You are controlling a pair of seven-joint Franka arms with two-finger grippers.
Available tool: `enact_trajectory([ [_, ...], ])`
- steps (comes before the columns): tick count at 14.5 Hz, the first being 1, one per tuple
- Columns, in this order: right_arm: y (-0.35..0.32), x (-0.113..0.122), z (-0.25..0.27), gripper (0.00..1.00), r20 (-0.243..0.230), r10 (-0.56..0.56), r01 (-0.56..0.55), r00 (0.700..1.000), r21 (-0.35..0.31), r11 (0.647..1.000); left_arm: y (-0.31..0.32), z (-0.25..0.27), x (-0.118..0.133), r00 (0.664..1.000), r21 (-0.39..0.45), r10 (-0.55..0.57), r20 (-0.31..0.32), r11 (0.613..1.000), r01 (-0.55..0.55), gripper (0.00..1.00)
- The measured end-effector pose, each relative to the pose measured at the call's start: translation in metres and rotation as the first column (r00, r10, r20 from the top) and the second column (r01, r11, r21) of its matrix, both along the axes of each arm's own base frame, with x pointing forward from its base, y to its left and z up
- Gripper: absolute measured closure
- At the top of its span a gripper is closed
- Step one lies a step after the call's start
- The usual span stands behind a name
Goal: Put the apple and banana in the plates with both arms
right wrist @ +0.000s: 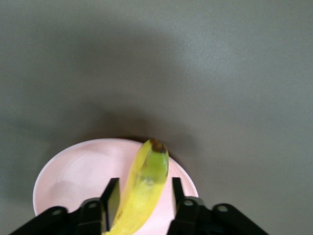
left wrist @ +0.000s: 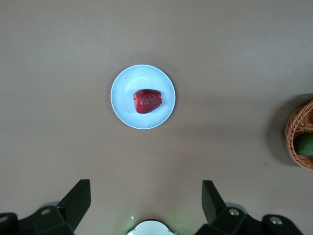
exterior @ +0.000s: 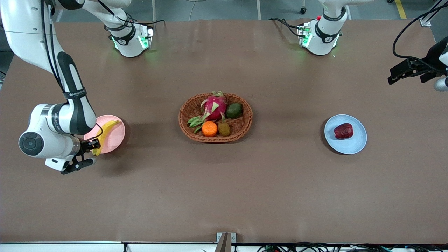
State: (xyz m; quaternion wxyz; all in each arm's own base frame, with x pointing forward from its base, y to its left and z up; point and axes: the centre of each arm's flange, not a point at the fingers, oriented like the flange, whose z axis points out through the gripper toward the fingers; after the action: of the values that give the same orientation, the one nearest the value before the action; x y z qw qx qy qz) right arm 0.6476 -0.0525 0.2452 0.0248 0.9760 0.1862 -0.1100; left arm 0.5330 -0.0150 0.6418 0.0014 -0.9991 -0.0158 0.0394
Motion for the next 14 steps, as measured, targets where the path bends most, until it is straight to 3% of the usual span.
enact_trajectory([
  [4, 0.001, 0.006, 0.025, 0.04, 0.019, -0.004, 0.004, 1.000, 0.000, 1.000, -0.002, -0.002, 0.000, 1.000, 0.000, -0.004, -0.003, 1.000, 0.004, 0.00],
  [5, 0.001, 0.009, 0.043, 0.00, 0.030, -0.005, 0.005, 1.000, -0.001, 1.000, -0.002, -0.002, 0.001, 1.000, 0.000, -0.004, -0.003, 1.000, 0.004, 0.00],
  [10, 0.001, 0.010, 0.180, 0.00, 0.098, -0.052, 0.052, 0.994, -0.002, 0.999, -0.003, -0.006, 0.003, 1.000, -0.003, -0.006, -0.002, 1.000, 0.006, 0.00],
  [14, 0.007, -0.008, 0.271, 0.00, 0.128, -0.255, 0.258, 0.958, -0.002, 0.966, -0.005, -0.006, 0.003, 1.000, -0.016, -0.007, -0.001, 1.000, 0.007, 0.00],
])
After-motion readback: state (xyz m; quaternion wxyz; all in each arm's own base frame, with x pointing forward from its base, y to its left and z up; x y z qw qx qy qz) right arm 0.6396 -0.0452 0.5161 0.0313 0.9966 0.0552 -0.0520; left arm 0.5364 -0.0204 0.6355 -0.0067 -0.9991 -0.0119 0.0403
